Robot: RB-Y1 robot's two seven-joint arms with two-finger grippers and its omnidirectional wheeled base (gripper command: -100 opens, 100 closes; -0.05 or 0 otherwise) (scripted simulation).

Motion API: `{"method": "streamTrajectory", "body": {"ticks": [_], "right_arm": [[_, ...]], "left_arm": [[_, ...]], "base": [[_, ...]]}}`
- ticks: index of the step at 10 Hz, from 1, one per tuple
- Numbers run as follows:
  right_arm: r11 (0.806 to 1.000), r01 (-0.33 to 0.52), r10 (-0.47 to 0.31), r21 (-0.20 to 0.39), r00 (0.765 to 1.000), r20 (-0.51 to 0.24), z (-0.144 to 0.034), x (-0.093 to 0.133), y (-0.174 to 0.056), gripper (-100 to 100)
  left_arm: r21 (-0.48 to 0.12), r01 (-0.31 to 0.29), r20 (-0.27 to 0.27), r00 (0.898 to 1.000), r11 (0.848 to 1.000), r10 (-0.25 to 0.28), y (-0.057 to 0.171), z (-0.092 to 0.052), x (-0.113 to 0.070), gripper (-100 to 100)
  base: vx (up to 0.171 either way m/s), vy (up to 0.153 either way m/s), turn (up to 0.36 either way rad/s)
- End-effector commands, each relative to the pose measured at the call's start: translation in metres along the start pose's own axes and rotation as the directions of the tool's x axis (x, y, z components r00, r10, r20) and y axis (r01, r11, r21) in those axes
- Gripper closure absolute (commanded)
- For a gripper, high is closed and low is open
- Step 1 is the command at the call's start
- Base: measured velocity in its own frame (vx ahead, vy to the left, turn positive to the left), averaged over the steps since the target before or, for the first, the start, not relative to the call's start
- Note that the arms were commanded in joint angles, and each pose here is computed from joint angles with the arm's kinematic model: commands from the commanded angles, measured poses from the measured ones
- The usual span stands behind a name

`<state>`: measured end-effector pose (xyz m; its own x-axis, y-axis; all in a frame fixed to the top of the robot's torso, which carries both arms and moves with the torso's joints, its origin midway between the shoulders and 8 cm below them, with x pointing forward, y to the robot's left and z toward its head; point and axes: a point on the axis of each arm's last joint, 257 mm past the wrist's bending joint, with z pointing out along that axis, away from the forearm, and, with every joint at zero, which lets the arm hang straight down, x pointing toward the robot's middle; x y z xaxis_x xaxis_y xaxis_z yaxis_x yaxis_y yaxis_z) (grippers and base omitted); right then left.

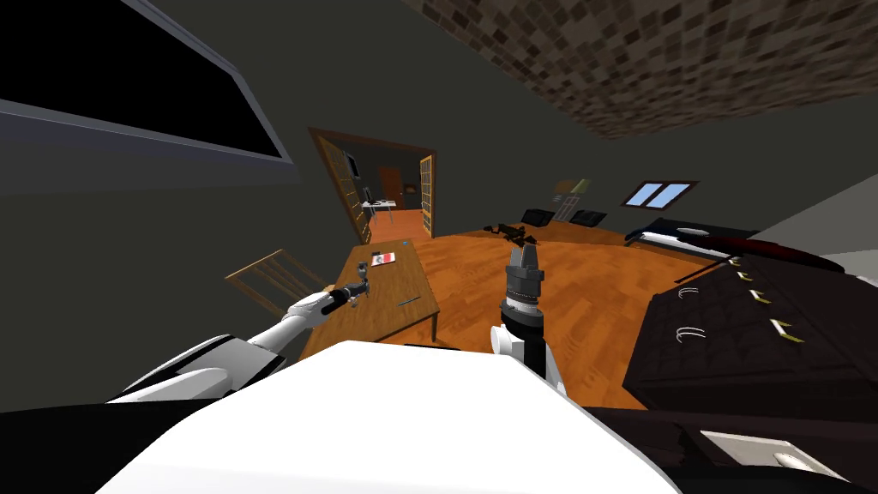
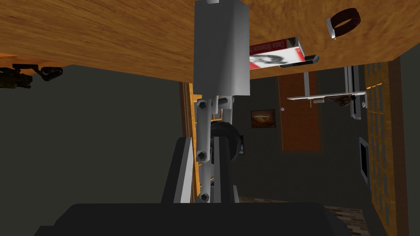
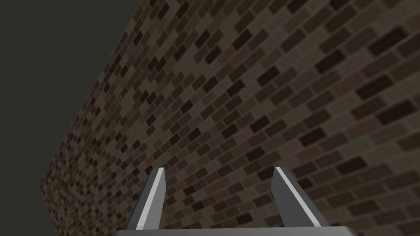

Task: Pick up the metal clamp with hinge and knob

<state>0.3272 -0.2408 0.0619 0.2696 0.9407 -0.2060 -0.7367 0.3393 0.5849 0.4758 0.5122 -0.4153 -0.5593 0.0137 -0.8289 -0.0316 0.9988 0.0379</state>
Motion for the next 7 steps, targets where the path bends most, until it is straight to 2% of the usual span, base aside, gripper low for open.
{"method": "streamTrajectory", "body": {"ticks": [1,2,3,5,6,7], "right_arm": [[1.0,0.0,0.0,0.0,1.0,0.0,0.0,0.0,0.0,0],[1.0,0.0,0.0,0.0,1.0,0.0,0.0,0.0,0.0,0],[1.0,0.0,0.0,0.0,1.0,0.0,-0.0001,0.0,-0.0001,0],[1.0,0.0,0.0,0.0,1.0,0.0,0.0,0.0,0.0,0],[1.0,0.0,0.0,0.0,1.0,0.0,-0.0001,0.0,0.0,0],[1.0,0.0,0.0,0.0,1.0,0.0,0.0,0.0,0.0,0]], "left_arm": [[-0.017,0.012,-0.004,1.0,1.0,-0.012,0.0013,0.0017,-0.0008,100],[-0.017,0.032,-0.004,0.999,0.999,-0.032,0.0013,0.0017,-0.0008,100],[-0.044,0.015,-0.001,1.0,0.999,-0.015,0.003,0.0037,-0.0045,100],[-0.044,0.046,-0.002,0.999,0.998,-0.046,0.003,0.0037,-0.004,100],[-0.071,0.03,0.006,1.0,0.997,-0.03,0.0046,0.0054,-0.009,100],[-0.071,0.049,0.006,0.999,0.996,-0.049,0.0046,0.0054,-0.0086,100]], "base": [[-0.109,0.067,-0.106],[-0.049,0.022,0.021],[-0.087,0.032,-0.153],[-0.054,0.039,-0.071],[-0.087,0.038,-0.156],[-0.093,0.046,-0.136]]}}
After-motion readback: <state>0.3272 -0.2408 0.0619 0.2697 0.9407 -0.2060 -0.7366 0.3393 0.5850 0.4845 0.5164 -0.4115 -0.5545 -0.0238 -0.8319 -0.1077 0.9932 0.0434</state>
